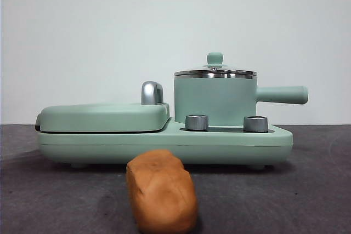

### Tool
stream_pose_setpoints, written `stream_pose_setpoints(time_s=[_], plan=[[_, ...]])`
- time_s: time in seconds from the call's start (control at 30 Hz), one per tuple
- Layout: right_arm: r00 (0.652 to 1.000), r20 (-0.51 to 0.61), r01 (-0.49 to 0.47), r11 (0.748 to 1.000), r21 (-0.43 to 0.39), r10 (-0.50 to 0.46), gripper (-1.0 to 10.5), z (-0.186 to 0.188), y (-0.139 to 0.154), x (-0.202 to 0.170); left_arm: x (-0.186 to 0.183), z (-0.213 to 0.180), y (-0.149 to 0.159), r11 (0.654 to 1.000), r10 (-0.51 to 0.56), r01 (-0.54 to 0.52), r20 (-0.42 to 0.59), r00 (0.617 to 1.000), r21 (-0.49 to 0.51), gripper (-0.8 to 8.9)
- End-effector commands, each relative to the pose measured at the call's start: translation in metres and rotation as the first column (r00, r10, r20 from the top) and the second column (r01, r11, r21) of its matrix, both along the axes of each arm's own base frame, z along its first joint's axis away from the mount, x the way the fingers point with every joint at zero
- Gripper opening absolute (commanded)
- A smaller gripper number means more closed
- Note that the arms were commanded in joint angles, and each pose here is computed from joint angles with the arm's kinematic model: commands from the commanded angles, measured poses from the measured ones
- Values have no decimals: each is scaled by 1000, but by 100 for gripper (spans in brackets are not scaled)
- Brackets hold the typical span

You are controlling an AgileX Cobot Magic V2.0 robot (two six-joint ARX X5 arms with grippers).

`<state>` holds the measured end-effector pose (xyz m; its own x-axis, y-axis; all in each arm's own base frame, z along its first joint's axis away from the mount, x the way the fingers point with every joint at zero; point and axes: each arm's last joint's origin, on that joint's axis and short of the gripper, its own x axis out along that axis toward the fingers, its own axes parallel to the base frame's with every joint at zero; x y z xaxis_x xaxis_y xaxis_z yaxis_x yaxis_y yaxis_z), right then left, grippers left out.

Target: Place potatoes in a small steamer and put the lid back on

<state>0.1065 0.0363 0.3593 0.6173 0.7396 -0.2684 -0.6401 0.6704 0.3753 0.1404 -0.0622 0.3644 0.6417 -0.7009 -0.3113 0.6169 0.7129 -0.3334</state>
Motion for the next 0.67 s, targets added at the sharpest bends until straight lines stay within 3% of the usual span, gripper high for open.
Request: stream_pose_setpoints(time_s=[0.03, 0.27, 0.4, 0.67], plan=[[1000, 16, -18, 1000, -9, 18, 68, 4, 2, 2, 8, 6, -8, 999, -43, 42, 22, 999, 21, 68], [1000, -24, -20, 1000, -10, 19, 395, 1, 4, 11, 24, -6, -22, 995, -85, 87, -49, 995, 43, 376], [999, -43, -20, 1000, -13, 19, 457, -1, 5, 16, 31, -10, -28, 993, -99, 103, -72, 992, 50, 508], [997, -77, -21, 1000, -18, 19, 457, -5, 6, 24, 40, -15, -43, 988, -145, 149, -75, 987, 52, 532]])
